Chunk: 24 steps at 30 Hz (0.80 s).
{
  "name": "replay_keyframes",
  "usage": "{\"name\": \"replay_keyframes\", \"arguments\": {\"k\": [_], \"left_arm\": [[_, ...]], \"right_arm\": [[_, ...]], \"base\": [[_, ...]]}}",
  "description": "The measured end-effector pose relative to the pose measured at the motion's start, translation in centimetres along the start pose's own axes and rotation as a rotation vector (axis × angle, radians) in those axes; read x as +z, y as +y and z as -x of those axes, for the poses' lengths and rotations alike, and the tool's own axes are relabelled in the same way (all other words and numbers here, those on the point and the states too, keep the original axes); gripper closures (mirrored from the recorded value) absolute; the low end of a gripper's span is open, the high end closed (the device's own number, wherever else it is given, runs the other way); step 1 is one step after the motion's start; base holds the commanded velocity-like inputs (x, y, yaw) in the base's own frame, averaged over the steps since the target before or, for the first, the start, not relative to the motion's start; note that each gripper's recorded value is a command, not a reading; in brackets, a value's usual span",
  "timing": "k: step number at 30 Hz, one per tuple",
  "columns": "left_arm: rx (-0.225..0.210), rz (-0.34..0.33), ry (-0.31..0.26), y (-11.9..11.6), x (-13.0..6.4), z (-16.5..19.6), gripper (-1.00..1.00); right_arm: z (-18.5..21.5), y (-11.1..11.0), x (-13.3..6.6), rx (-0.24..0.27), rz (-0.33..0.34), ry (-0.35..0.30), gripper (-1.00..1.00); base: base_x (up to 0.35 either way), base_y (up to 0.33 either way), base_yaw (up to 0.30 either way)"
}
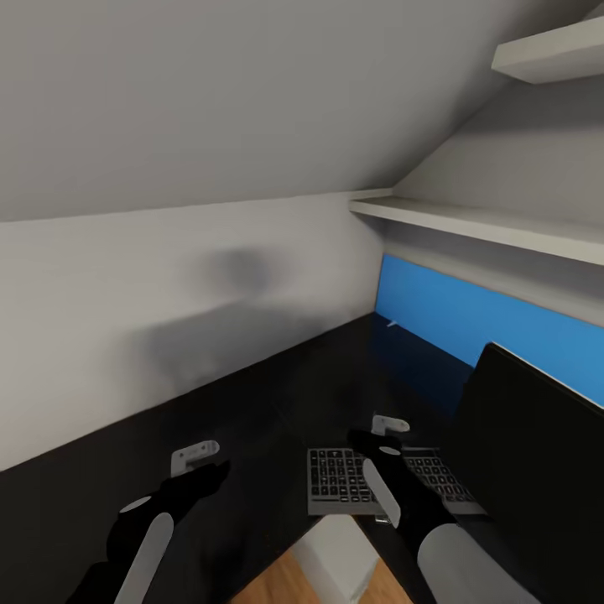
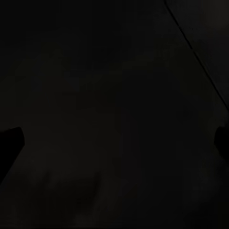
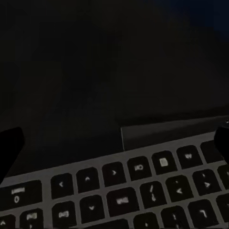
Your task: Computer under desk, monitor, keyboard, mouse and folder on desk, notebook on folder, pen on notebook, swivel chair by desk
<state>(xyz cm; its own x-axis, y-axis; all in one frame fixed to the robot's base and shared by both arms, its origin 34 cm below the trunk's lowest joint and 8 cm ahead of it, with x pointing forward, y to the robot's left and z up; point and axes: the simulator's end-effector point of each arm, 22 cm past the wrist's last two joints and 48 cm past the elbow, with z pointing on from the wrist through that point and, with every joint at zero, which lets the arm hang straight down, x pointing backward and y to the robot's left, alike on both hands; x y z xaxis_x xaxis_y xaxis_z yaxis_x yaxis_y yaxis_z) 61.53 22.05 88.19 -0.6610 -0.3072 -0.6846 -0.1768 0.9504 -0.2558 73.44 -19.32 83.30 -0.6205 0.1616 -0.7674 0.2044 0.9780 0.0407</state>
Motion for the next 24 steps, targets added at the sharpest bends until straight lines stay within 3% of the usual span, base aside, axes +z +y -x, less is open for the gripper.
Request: {"name": "replay_keyframes", "arguments": {"k": [7,17,24], "left_arm": [[0.001,-0.001,0.002,0.0,0.0,0.0,-1.00],[0.003,-0.008,0.002,-0.4,0.0,0.0,-1.00],[0.003,-0.015,-0.001,-0.7,-0.1,0.1,-1.00]], "right_arm": [[-4.0,0.6,1.1,-0.031,0.072,0.027,-1.00],[-4.5,-0.1,1.9,-0.087,0.105,-0.024,-1.00],[-5.0,0.7,1.9,-0.154,0.204,-0.052,-1.00]], "base": [[0.174,0.000,0.000],[0.016,0.000,0.000],[0.000,0.000,0.000]]}}
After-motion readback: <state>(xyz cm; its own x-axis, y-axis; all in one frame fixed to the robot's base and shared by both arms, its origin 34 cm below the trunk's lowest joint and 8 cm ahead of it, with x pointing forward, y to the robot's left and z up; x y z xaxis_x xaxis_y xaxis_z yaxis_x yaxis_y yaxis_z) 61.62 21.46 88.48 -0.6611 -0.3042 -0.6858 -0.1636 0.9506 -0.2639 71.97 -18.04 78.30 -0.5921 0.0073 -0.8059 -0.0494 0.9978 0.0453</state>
